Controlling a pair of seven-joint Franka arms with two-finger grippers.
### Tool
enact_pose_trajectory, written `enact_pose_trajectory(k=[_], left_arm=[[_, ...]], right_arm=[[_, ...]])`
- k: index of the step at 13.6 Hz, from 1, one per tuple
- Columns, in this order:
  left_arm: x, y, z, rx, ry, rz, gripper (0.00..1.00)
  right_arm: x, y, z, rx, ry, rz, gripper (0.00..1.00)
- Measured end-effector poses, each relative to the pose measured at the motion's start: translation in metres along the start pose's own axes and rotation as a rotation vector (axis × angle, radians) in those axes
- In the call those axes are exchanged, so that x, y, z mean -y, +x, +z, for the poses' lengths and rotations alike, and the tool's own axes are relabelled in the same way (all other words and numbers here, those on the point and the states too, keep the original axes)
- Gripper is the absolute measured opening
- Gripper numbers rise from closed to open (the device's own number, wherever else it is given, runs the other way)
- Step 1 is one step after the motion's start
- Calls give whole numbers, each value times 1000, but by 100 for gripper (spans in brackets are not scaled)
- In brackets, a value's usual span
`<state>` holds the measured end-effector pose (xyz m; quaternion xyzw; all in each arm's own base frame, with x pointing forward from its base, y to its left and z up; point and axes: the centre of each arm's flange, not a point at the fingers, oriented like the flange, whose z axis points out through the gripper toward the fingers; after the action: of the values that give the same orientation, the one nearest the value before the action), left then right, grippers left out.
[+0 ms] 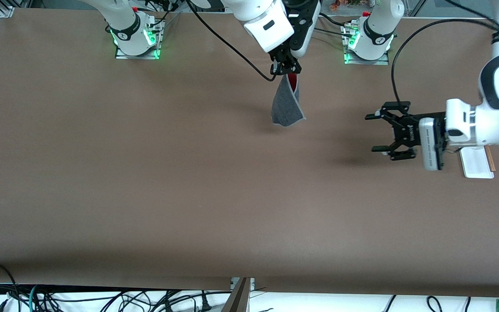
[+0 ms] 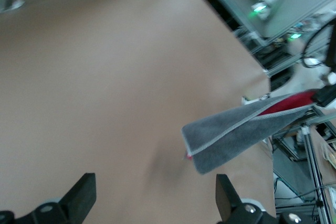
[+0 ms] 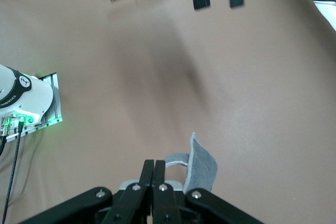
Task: Pass towel and hang on rack
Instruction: 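Move the left gripper to the hanging towel and grasp it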
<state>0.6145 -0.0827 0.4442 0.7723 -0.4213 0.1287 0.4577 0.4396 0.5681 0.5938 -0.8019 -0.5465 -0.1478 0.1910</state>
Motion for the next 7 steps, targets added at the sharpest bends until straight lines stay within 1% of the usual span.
enact_pose_trajectory(k=[2, 4, 5, 7], left_arm=[[15, -1, 36, -83, -92, 178, 100], [28, -4, 74, -175, -163, 350, 100], [31, -8, 90, -223, -186, 416, 100], [36, -22, 110, -316, -198, 533, 100]], right_arm=[[0, 1, 0, -4, 1, -1, 2], [0, 2, -2, -11, -1, -1, 2], [0, 3, -3, -17, -2, -1, 2], [0, 4, -5, -21, -3, -1, 2]])
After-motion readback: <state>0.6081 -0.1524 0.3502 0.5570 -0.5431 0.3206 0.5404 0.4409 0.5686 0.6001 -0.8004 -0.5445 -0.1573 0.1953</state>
